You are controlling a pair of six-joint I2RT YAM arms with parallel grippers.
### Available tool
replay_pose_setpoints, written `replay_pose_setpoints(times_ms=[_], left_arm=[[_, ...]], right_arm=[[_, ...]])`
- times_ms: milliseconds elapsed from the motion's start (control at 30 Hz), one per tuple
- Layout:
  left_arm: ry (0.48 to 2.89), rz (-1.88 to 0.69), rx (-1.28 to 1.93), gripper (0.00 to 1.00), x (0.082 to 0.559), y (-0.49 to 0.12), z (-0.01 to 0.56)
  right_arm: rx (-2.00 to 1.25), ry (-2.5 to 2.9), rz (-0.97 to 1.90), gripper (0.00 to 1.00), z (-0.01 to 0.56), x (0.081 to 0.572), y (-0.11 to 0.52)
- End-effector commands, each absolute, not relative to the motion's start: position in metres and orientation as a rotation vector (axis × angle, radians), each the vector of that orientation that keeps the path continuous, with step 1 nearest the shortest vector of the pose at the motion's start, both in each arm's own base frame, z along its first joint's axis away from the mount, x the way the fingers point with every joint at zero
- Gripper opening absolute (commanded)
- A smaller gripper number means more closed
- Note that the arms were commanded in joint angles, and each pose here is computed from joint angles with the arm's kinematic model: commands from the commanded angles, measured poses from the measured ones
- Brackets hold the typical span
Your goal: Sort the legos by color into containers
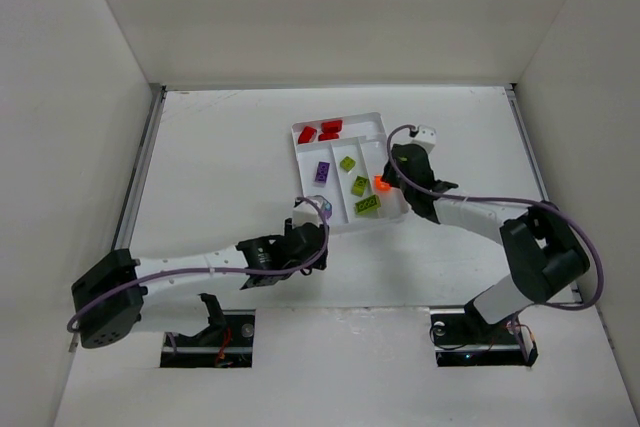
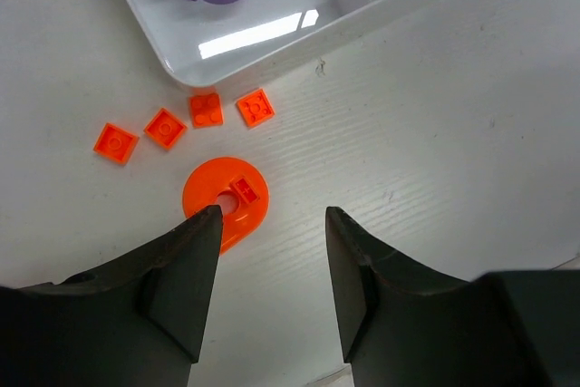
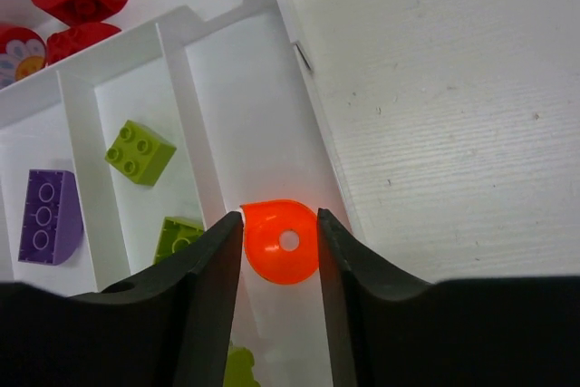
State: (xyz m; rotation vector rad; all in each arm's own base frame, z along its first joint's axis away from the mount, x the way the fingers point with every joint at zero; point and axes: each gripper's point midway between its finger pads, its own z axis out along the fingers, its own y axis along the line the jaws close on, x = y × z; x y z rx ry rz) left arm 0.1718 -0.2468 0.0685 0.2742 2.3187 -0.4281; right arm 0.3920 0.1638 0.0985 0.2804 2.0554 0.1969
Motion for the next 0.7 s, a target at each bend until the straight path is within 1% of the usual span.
replay_pose_setpoints(times_ms=[0, 200, 300, 400, 600, 667], left_arm=[[2.344, -0.370, 0.264, 0.46, 0.168, -0.239, 0.058], [2.355, -0.292, 0.211, 0.45, 0.171, -0.228, 0.050], [2.366, -0.274, 0.207, 0.50, 0.170, -0.226, 0.045], [2.379, -0.265, 0.193, 0.51, 0.169, -0.227, 0.041], [2.399, -0.260, 0.092, 0.46, 0.170, -0.226, 0.033], [2.396, -0.245, 0.063, 0.46, 0.171, -0.224, 0.033]], right_arm=[[0.276, 1.957, 0.251, 0.46, 0.139, 0.404, 0.169], [0.236, 1.923, 0.328, 0.50, 0.159, 0.384, 0.179], [0.205, 1.929, 0.361, 0.51, 0.158, 0.373, 0.188], [0.194, 1.927, 0.383, 0.52, 0.156, 0.366, 0.193], [0.165, 1.922, 0.445, 0.53, 0.154, 0.362, 0.203], [0.157, 1.930, 0.452, 0.52, 0.152, 0.362, 0.205]])
